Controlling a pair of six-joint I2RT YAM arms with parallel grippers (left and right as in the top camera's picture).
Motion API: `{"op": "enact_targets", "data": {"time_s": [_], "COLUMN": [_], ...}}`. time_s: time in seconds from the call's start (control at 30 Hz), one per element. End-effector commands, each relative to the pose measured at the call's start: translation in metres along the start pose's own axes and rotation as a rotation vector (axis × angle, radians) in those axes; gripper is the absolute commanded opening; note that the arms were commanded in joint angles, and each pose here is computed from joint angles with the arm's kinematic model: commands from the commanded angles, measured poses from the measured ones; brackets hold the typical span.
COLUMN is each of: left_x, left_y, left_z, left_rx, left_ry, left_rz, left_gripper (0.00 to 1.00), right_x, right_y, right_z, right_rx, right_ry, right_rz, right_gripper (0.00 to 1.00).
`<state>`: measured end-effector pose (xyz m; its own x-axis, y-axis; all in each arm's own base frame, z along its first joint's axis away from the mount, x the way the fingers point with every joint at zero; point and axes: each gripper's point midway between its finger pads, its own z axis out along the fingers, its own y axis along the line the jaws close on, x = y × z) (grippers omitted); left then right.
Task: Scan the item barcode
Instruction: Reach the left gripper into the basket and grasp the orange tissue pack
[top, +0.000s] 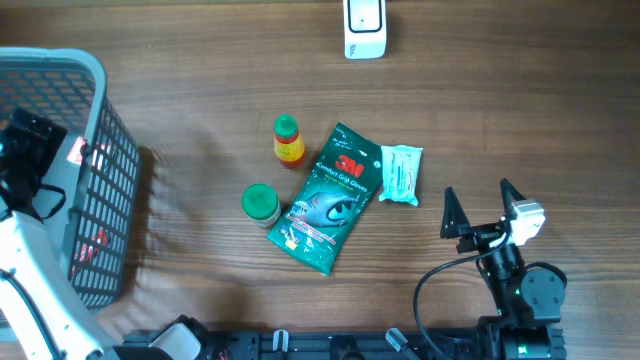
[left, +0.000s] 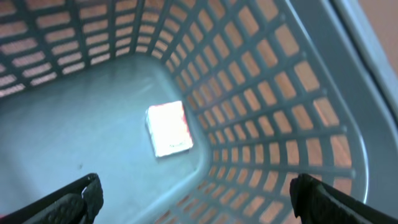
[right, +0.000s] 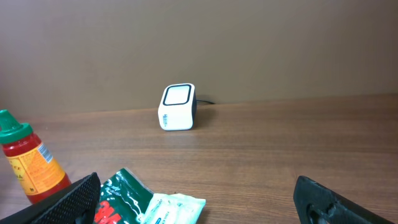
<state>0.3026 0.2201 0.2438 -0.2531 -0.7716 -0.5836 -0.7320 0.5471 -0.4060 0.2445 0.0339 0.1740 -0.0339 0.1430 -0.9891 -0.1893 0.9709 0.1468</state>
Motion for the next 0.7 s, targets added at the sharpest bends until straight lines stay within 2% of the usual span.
{"op": "enact_targets", "data": {"time_s": [0.0,0.13,0.33,0.4,0.43,0.47,0.67], "left_x": [-0.011,-0.007,0.038,0.051,0.056,0.061,0.081], "left_y": [0.005,0.018,0.053,0.057,0.059,0.06,0.064], "left_z": [0.029,0.067,0.131,0.141,0.146,0.149,0.165], "left_rx": [0.025,-0.014,-0.113,-0.113,-0.115,-0.11,-0.099], "left_ry": [0.005,0.046,0.236,0.288,0.308,0.326,0.394], "left_rz": [0.01,-0.001,-0.042,-0.056,-0.06,-0.065,-0.083], "left_gripper": [1.0,1.0,1.0,0.94,0.81,0.76,0.76], "right_x": [-0.002,-0.002,-0.002,-0.002,-0.002,-0.002,-0.002], "right_y": [0.0,0.0,0.0,0.0,0.0,0.0,0.0], "right_z": [0.0,0.0,0.0,0.0,0.0,0.0,0.0], "right_rx": [0.002,0.002,0.002,0.002,0.002,0.002,0.002], "right_ry": [-0.011,-0.011,-0.011,-0.011,-0.011,-0.011,-0.011], "right_rz": [0.011,0.011,0.011,0.011,0.011,0.011,0.011], "right_gripper": [1.0,1.0,1.0,1.0,1.0,1.0,0.99]}}
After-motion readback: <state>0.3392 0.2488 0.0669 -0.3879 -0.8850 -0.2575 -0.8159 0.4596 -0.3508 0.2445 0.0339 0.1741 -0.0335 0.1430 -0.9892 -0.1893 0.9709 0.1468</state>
